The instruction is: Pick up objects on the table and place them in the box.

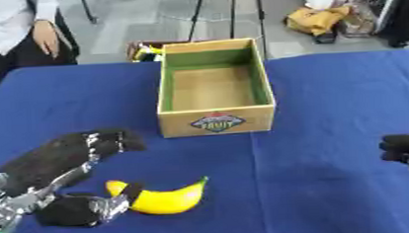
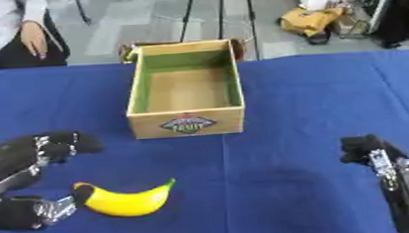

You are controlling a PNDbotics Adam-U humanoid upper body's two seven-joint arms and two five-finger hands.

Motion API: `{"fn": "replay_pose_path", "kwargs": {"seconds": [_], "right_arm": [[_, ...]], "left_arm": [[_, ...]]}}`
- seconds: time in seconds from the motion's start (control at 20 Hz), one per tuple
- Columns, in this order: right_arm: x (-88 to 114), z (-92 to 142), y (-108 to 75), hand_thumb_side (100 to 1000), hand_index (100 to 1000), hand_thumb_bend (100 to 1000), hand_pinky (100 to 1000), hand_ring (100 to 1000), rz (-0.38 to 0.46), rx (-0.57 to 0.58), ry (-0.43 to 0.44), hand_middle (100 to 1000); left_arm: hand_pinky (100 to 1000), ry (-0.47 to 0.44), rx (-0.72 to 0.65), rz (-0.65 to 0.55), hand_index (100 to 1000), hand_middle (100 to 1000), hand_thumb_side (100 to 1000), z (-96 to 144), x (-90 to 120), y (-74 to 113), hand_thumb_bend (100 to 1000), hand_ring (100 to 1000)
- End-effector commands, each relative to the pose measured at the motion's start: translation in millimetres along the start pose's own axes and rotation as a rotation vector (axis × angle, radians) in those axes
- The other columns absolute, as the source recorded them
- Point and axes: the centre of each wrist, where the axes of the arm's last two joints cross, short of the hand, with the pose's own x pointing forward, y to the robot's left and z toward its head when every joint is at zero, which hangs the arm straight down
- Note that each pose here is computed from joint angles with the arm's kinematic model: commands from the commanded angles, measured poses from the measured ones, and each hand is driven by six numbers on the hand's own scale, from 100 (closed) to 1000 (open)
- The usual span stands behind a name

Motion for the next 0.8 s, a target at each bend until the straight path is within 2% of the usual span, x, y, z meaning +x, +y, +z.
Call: {"fn": "replay_pose_path", "kwargs": {"seconds": [0.05,0.1,0.2,0.5,0.65,0.75,0.8], "right_arm": [[3.4,-1.7,-3.6,1000,716,100,761,760,0.02,0.002,-0.016,487],[3.4,-1.7,-3.6,1000,715,100,761,760,0.02,0.002,-0.015,487],[3.3,-1.6,-3.6,1000,715,100,761,760,0.02,0.002,-0.015,487],[3.0,-1.3,-3.7,1000,714,100,762,761,0.021,0.002,-0.012,487],[2.8,-1.2,-3.6,1000,713,100,762,760,0.022,0.003,-0.011,486],[2.6,-1.1,-3.6,1000,712,100,762,760,0.022,0.004,-0.01,486],[2.6,-1.2,-3.6,1000,712,100,762,760,0.022,0.004,-0.01,486]], "left_arm": [[597,0.005,-0.04,-0.029,941,871,995,2.4,2.1,8.5,499,891],[598,0.005,-0.053,-0.025,944,872,1000,2.2,2.3,8.3,559,893],[603,0.009,-0.079,-0.016,949,875,1000,2.2,2.2,8.3,590,897],[599,0.027,-0.15,-0.003,937,877,984,2.4,1.3,10.2,476,892],[606,0.031,-0.192,-0.001,938,885,916,1.6,2.1,9.4,425,895],[607,0.034,-0.216,0.0,940,885,902,0.9,2.9,8.6,409,894],[609,0.035,-0.224,0.002,944,884,865,0.5,3.3,8.4,361,895]]}}
